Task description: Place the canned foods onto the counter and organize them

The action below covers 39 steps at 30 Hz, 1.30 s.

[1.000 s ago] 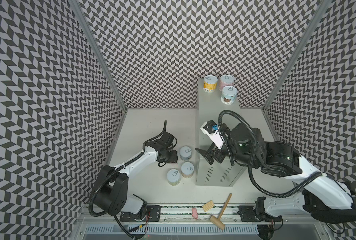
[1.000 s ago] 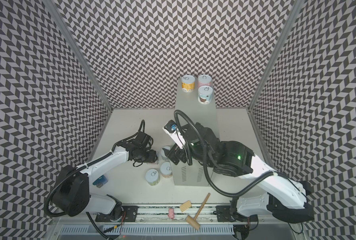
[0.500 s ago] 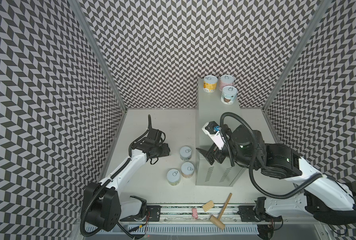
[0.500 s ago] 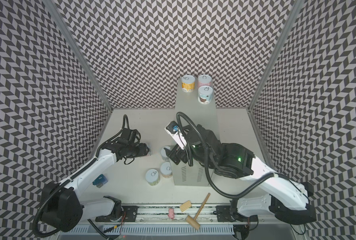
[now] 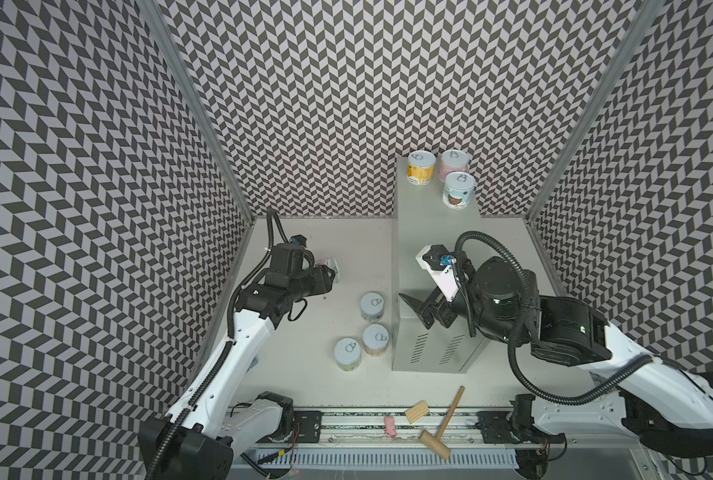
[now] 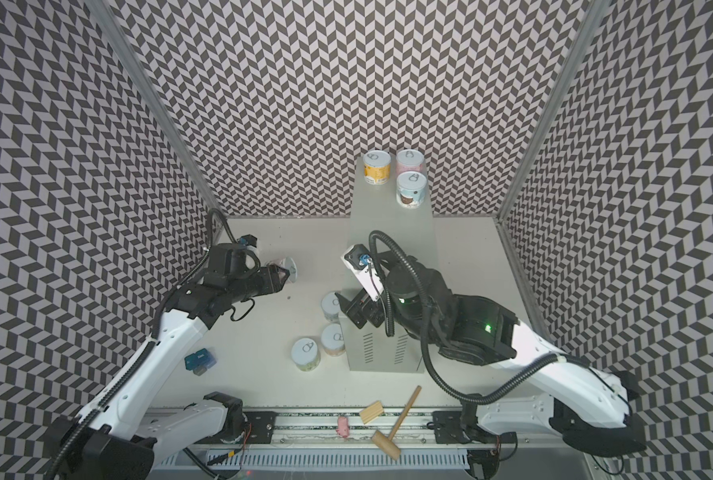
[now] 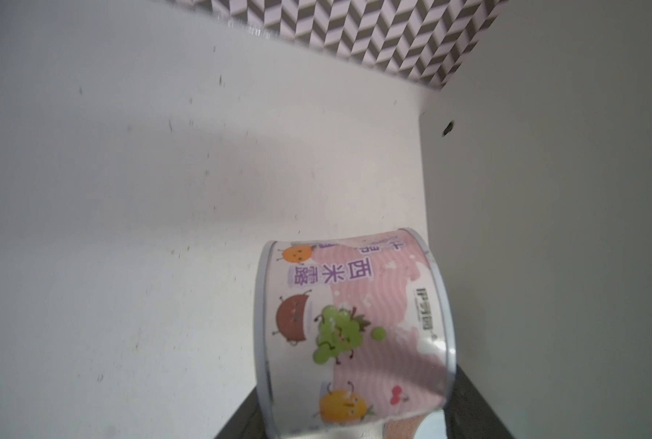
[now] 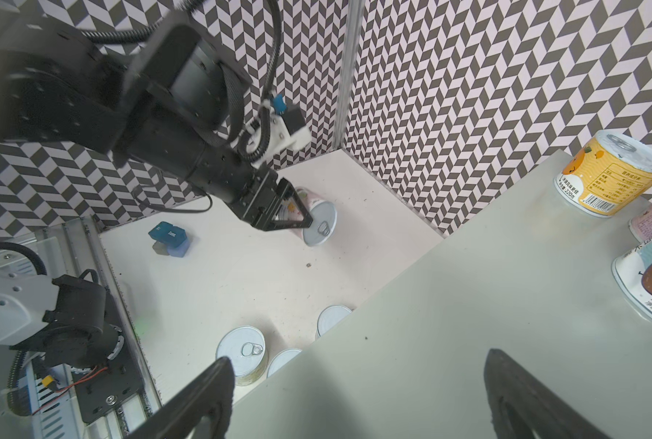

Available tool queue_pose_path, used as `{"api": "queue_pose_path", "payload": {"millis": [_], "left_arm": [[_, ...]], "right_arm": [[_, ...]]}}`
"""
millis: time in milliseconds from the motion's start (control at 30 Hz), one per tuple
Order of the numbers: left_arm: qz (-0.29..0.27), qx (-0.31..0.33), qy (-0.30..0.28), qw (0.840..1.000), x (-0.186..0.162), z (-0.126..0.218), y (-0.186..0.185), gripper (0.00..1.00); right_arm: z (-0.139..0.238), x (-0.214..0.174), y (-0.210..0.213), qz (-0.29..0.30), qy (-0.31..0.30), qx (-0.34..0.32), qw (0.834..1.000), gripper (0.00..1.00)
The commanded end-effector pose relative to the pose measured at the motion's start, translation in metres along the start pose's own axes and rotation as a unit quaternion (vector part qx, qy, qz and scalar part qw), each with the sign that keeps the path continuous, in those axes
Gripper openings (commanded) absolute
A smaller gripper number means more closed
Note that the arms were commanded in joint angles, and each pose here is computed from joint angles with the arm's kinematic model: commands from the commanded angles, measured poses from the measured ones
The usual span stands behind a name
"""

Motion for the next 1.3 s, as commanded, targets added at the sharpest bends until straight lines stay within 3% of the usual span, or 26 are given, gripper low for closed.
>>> {"api": "queue_pose_path", "payload": {"millis": [0,200,500,733,1033,1267], "left_arm": [[-0.037,-0.052,-0.095,0.993,0.040,0.042,-0.020,0.50],[-0.073,-0.115,-0.158,0.978,0.073,0.085,-0.042,0.50],[-0.116,-0.286,-0.215,0.927,0.093,0.138,-0.081,0.51],[-0.135,-0.435,-0.200,0.867,0.097,0.161,-0.107,0.51],[-0.164,-0.533,-0.174,0.811,0.086,0.174,-0.130,0.53],[-0.171,-0.576,-0.129,0.789,0.074,0.169,-0.141,0.53]], "right_arm": [[0.010,0.014,-0.004,-0.005,-0.055,0.001,0.998,0.99],[0.014,0.019,-0.004,0.014,-0.088,0.010,0.996,0.99],[0.029,0.013,-0.007,0.054,-0.150,0.020,0.987,0.99],[0.026,0.006,-0.008,0.079,-0.178,0.004,0.981,0.99],[0.020,0.009,-0.005,0.101,-0.227,-0.011,0.969,0.99],[0.026,0.008,-0.001,0.121,-0.283,0.005,0.951,0.99]]}}
Point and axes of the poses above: each gripper's point midway between its finger pads, its own z axis back along the fingers, its own y axis along the line the jaws close on, x = y × z, the point moved 8 cm from there along z, back along the fingers, and after that the axes turned 7 degrees about -z, right-handed, at the moved point
